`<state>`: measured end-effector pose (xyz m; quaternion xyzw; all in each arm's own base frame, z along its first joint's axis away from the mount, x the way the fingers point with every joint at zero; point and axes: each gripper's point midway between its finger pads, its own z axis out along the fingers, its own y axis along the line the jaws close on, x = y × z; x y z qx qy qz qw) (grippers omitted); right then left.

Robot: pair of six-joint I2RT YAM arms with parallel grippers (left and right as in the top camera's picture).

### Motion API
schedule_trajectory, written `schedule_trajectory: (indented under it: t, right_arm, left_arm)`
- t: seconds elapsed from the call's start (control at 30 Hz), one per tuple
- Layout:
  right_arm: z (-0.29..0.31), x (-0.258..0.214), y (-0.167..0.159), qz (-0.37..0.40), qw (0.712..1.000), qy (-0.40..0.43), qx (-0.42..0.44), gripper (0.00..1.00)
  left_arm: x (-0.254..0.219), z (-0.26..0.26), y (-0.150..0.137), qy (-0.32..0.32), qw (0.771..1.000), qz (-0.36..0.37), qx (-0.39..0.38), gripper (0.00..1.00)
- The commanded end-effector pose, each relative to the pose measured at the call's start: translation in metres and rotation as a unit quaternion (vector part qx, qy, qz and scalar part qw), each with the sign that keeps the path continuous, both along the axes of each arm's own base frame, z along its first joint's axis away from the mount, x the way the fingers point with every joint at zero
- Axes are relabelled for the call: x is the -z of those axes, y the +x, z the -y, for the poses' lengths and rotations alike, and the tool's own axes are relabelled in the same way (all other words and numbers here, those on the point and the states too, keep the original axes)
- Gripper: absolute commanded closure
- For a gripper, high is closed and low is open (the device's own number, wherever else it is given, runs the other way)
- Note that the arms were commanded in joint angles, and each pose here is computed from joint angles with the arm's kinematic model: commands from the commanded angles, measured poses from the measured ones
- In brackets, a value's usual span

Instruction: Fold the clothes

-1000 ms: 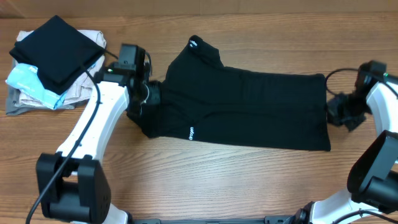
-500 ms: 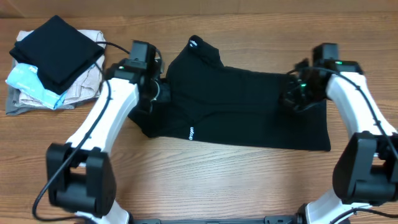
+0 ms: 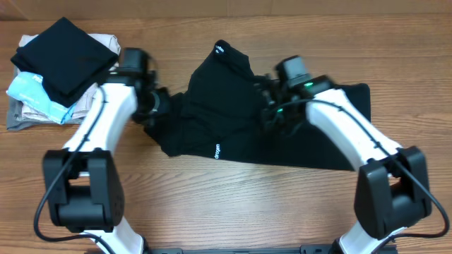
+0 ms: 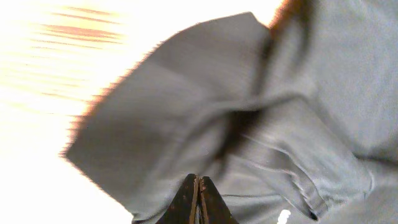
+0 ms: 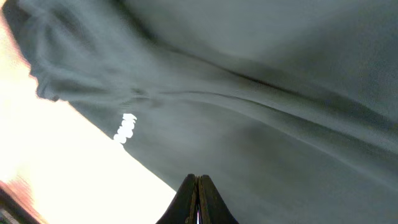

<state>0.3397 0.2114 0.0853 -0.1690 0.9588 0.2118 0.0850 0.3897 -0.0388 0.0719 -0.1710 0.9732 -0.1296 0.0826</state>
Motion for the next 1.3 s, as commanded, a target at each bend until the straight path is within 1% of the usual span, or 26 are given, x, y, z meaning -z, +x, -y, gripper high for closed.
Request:
schedule_trajectory:
  t: [0.0,0.1,0.13,0.27,0.37,0.47,0.73,0.97,1.0,1.13,1.27]
  right_arm:
    - [-0.014,0.009,0.001,0.048,0.997,-0.053,-0.037,0.96]
    - [-0.019,0.018,0.007,0.091,0.988,-0.112,-0.048,0.96]
    - [-0.024,0.021,0.006,0.103,0.984,-0.125,-0.067,0.96]
    - [-0.050,0.045,-0.016,0.110,0.966,-0.147,-0.183,0.96]
    - [-0.058,0.059,-0.027,0.104,0.958,-0.163,-0.210,0.96]
    - [-0.061,0.060,-0.027,0.105,0.959,-0.161,-0.209,0.96]
    - [-0.075,0.057,-0.006,0.147,0.960,-0.138,-0.192,0.96]
    - [-0.073,0.070,-0.006,0.135,0.963,-0.146,-0.183,0.96]
    - [-0.074,0.069,-0.005,0.136,0.963,-0.145,-0.183,0.95]
    - [-0.075,0.068,-0.003,0.141,0.963,-0.142,-0.181,0.84]
    - [-0.076,0.068,-0.002,0.142,0.964,-0.139,-0.175,0.82]
  left_arm:
    - [-0.013,-0.010,0.006,-0.034,0.999,0.011,-0.031,0.94]
    - [-0.013,-0.018,0.004,-0.034,0.999,0.005,-0.040,0.91]
    - [-0.012,-0.018,0.003,-0.033,0.999,0.003,-0.040,0.91]
    - [-0.012,-0.018,0.003,-0.033,0.999,0.004,-0.037,0.90]
    - [-0.012,-0.018,0.003,-0.032,0.999,0.004,-0.037,0.90]
    - [-0.012,-0.018,0.001,-0.032,0.999,0.000,-0.035,0.89]
    - [-0.012,-0.018,0.002,-0.031,0.999,0.002,-0.033,0.87]
    - [-0.012,-0.018,0.002,-0.030,0.999,0.003,-0.030,0.85]
    - [-0.012,-0.018,0.002,-0.030,0.999,0.003,-0.030,0.85]
    - [-0.012,-0.019,0.002,-0.027,0.999,0.003,-0.030,0.85]
    - [-0.012,-0.019,0.002,-0.027,0.999,0.003,-0.030,0.84]
